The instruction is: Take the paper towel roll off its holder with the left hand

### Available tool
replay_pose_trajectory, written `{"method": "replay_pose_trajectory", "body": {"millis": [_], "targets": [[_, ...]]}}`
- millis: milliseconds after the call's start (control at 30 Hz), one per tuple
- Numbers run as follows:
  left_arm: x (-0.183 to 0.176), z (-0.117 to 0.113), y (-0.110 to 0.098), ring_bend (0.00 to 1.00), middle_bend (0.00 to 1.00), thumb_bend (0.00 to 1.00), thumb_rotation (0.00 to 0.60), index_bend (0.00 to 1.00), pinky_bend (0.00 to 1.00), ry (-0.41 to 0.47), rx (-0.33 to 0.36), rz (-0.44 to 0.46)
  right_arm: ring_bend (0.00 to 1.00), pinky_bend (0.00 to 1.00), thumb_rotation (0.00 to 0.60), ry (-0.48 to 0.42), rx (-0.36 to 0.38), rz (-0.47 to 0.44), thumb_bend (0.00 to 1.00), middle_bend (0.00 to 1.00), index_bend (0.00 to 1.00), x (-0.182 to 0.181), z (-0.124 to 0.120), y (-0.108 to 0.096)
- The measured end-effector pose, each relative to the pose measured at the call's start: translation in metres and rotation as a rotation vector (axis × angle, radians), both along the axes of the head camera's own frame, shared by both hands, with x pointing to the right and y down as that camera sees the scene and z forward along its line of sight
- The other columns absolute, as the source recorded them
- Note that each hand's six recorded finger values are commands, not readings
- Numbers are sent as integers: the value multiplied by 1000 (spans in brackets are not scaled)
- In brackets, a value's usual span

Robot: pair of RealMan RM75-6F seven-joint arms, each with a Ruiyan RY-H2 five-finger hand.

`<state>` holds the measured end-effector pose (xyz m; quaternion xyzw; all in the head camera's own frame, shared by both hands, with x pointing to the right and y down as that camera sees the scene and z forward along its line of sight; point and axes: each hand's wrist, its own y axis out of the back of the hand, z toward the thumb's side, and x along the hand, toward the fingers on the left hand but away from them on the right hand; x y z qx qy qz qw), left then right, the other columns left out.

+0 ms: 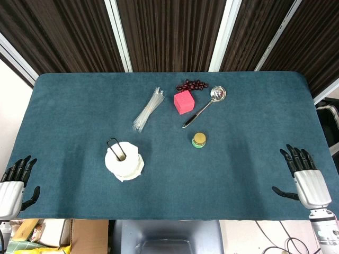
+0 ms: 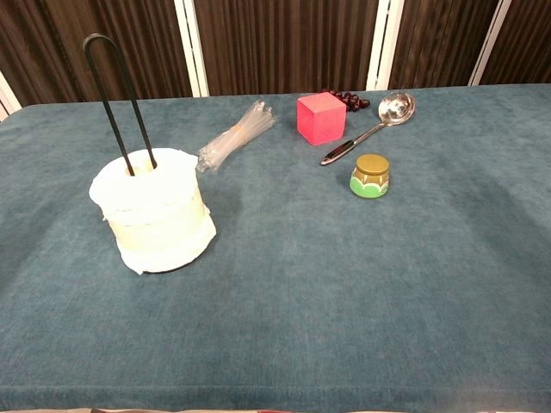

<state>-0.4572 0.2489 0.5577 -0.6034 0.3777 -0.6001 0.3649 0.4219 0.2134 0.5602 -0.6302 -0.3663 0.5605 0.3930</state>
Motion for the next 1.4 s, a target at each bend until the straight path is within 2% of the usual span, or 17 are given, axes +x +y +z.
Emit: {"method": "replay_pose_trajectory", "body": {"millis": [233,500,600,767,1033,1200,1400], "targets": [[2,4,3,0,0,460,600,0,158,-3,-23,18,0,0,600,-13,5,-1,158,0,0,0,-1,4],[10,9,5,0,0,418,600,0,121,70,-74,39,0,0,600,-25,-64,-27,159,0,0,-4,4,10],[19,14,7,0,0,387,600,0,118,138,-104,42,0,0,600,-39,-68,-37,158,0,0,-6,3,12],[48,36,11,0,0,359,600,0,107,284,-164,51,0,0,600,-63,-67,-38,158,0,0,-7,0,14],[98,79,0,0,0,351,600,0,102,503,-162,-5,0,0,600,-94,-81,-45,158,0,0,-7,-5,16],[119,99,-7,0,0,350,600,0,102,585,-147,-52,0,0,600,-108,-79,-44,158,0,0,-6,-8,15],[134,109,-12,0,0,349,600,0,102,628,-136,-83,0,0,600,-114,-75,-44,159,0,0,-7,-9,15]]}}
